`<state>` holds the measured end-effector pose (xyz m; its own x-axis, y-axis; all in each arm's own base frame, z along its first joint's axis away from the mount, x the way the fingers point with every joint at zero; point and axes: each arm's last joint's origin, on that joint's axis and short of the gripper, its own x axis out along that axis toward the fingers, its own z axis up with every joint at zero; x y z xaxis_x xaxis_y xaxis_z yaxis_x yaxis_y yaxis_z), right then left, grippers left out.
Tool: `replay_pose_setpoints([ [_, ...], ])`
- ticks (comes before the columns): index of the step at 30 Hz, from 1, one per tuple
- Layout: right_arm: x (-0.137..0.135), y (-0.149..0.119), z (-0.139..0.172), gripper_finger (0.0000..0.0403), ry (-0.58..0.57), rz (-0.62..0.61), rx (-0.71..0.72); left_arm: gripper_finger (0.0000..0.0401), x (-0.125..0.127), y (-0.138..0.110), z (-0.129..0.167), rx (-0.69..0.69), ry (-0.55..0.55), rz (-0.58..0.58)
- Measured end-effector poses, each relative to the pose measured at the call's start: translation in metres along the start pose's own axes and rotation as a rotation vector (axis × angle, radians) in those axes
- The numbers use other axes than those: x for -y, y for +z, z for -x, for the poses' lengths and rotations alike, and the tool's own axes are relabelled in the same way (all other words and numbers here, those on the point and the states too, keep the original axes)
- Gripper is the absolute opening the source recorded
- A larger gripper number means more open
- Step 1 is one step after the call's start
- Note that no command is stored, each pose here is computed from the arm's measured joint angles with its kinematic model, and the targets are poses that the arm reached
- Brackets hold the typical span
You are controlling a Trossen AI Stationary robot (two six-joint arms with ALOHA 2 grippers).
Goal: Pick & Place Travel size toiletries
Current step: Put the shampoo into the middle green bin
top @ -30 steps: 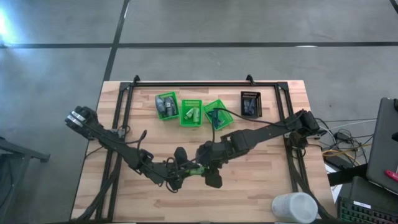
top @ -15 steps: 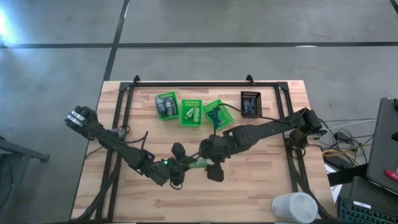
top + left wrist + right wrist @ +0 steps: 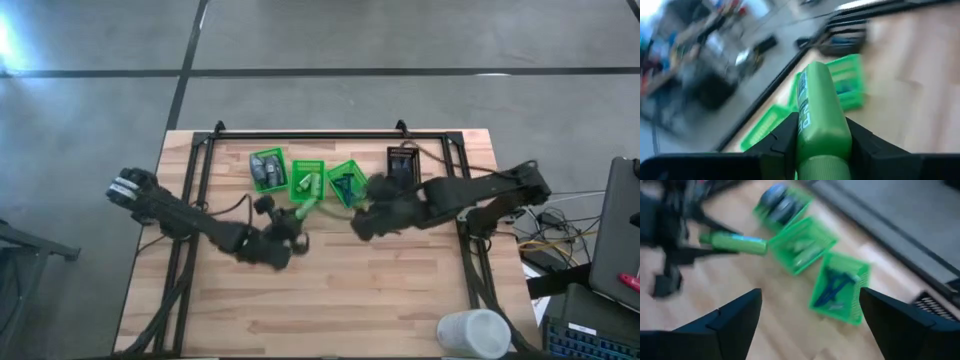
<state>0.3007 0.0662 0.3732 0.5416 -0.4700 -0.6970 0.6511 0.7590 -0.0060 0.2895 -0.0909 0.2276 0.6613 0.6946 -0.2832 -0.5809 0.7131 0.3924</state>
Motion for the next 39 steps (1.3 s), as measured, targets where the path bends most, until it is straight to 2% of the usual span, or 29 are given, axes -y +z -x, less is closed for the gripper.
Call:
replay_pose_setpoints([
  [2,0.011,0.004,0.011,0.0336,-0.034,-0.061,0.057,0.0112,-0.012,-0.001,-0.019,-0.033,0.067,0.148],
  [5,0.021,0.006,0.021,0.0341,-0.049,-0.115,0.104,0.0112,-0.032,-0.007,-0.048,-0.086,0.142,0.304],
  [10,0.029,0.004,0.025,0.0341,-0.073,-0.118,0.097,0.0113,-0.064,-0.021,-0.091,-0.225,0.08,0.554],
  [13,0.03,0.002,0.024,0.0333,-0.097,-0.095,0.078,0.0108,-0.077,-0.028,-0.102,-0.25,0.119,0.639],
  [16,0.03,-0.001,0.022,0.0324,-0.113,-0.074,0.062,0.0107,-0.087,-0.03,-0.11,-0.252,0.158,0.669],
  [20,0.028,-0.003,0.018,0.0314,-0.122,-0.065,0.055,0.0119,-0.091,-0.031,-0.114,-0.263,0.152,0.684],
  [28,0.028,-0.003,0.018,0.0302,-0.122,-0.064,0.053,0.0138,-0.078,-0.046,-0.127,-0.317,0.141,0.645],
  [34,0.028,-0.003,0.018,0.0315,-0.12,-0.068,0.05,0.0151,-0.067,-0.055,-0.139,-0.307,0.14,0.651],
  [39,0.029,-0.005,0.018,0.0331,-0.117,-0.073,0.018,0.019,-0.067,-0.052,-0.138,-0.303,0.121,0.667],
])
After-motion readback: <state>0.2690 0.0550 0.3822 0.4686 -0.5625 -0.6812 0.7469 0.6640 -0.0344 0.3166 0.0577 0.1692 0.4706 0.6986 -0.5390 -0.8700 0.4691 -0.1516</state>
